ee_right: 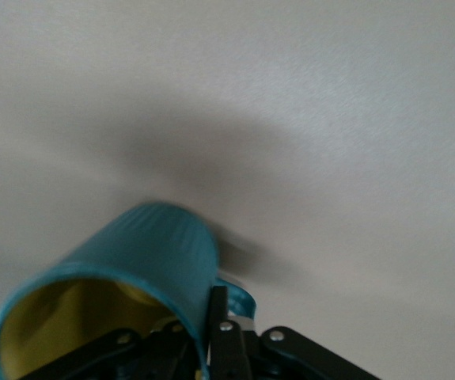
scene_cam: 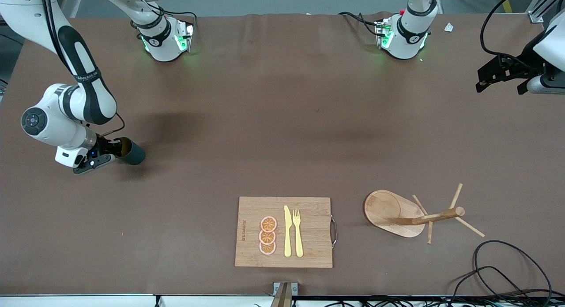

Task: Pass cup and hang on rack
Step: 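Grasp the mug handle with the right gripper and lift it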

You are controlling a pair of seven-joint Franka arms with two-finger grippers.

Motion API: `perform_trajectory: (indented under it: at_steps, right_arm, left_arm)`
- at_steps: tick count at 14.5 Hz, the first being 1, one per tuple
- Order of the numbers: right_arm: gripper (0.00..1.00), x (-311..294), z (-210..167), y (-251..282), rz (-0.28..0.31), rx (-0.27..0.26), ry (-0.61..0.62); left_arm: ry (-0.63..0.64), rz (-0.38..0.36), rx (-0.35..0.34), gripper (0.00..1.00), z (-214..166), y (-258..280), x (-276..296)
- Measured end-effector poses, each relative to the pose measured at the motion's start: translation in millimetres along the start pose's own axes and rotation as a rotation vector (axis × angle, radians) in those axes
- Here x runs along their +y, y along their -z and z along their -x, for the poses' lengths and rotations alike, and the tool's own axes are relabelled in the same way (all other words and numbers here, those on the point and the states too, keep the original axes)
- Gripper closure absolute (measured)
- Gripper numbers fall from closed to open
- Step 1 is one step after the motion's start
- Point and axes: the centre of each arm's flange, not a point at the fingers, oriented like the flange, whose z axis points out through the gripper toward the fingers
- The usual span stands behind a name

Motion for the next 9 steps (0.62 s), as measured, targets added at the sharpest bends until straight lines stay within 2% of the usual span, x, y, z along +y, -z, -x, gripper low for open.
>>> perform_trajectory:
  at_steps: [3,5,9]
  right_arm:
    - [0.96,-31,-17,32,-0.008,-0.018,-0.080]
    - [0.96,-78,-31,60,-0.007,-0.030,-0.172]
    - [0.96,-247,-61,101,0.023,-0.006,-0.388]
  left_arm:
    - [0.003,0.000,0.006,0.00,-1,1,-2]
    - [0.004,0.000,0.014,0.00,-1,1,-2]
    - [0.005,0.000,0.022,0.00,-2,2,-2]
